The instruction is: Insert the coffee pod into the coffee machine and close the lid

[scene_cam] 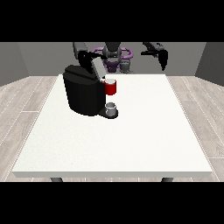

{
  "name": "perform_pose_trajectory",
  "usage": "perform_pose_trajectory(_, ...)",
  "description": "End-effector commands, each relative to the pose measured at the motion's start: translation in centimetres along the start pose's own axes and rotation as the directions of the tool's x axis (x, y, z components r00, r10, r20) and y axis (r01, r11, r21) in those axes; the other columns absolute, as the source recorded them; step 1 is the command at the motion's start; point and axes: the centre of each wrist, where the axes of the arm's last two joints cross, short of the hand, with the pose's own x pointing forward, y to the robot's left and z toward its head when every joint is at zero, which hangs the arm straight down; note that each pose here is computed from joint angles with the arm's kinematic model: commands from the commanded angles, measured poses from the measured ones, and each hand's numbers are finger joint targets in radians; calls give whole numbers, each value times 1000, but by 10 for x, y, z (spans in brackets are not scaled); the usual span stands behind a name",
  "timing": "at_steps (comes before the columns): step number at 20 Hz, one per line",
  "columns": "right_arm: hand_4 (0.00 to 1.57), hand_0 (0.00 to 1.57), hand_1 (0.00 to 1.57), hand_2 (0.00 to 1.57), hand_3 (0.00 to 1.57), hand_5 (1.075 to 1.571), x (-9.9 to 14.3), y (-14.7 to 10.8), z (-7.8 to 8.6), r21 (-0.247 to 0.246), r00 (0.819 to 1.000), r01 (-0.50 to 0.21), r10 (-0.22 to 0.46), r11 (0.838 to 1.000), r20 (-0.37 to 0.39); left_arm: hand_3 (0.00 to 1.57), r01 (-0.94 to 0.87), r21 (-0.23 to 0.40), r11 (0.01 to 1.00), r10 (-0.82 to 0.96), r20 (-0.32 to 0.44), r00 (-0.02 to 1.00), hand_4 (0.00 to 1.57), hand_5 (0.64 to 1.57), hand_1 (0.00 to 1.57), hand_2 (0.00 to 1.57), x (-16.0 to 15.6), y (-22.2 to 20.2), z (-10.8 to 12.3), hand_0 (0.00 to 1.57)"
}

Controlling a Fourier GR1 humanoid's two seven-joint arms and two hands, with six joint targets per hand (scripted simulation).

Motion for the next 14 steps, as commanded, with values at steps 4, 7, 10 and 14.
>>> perform_pose_trajectory(4, 0, 0, 0, 0, 0, 1571, 7, -5, -11, 45, 1000, -14, 15, 999, -19, 0, 3, 23, 1000, -3, -4, 1000, 0, 1571, 0, 0, -11, -6, 4, 0)
perform_pose_trajectory(7, 0, 0, 0, 0, 0, 1571, 2, 17, -13, 41, 1000, -24, 24, 999, 3, 0, 9, 18, 1000, -10, 23, 1000, 24, 1571, 0, 0, -10, 2, 5, 0)
perform_pose_trajectory(10, 114, 0, 0, 0, 0, 1571, 28, 23, -26, 83, 999, -50, 48, 995, 23, 0, 11, 58, 998, -12, 24, 1000, 158, 1571, 0, 0, -15, 13, -1, 0)
perform_pose_trajectory(14, 0, 0, 0, 0, 0, 1571, 25, 42, -25, 115, 995, -99, 97, 988, 27, 0, -3, 42, 999, 3, -17, 1000, 156, 1571, 0, 0, -2, 7, -10, 0)
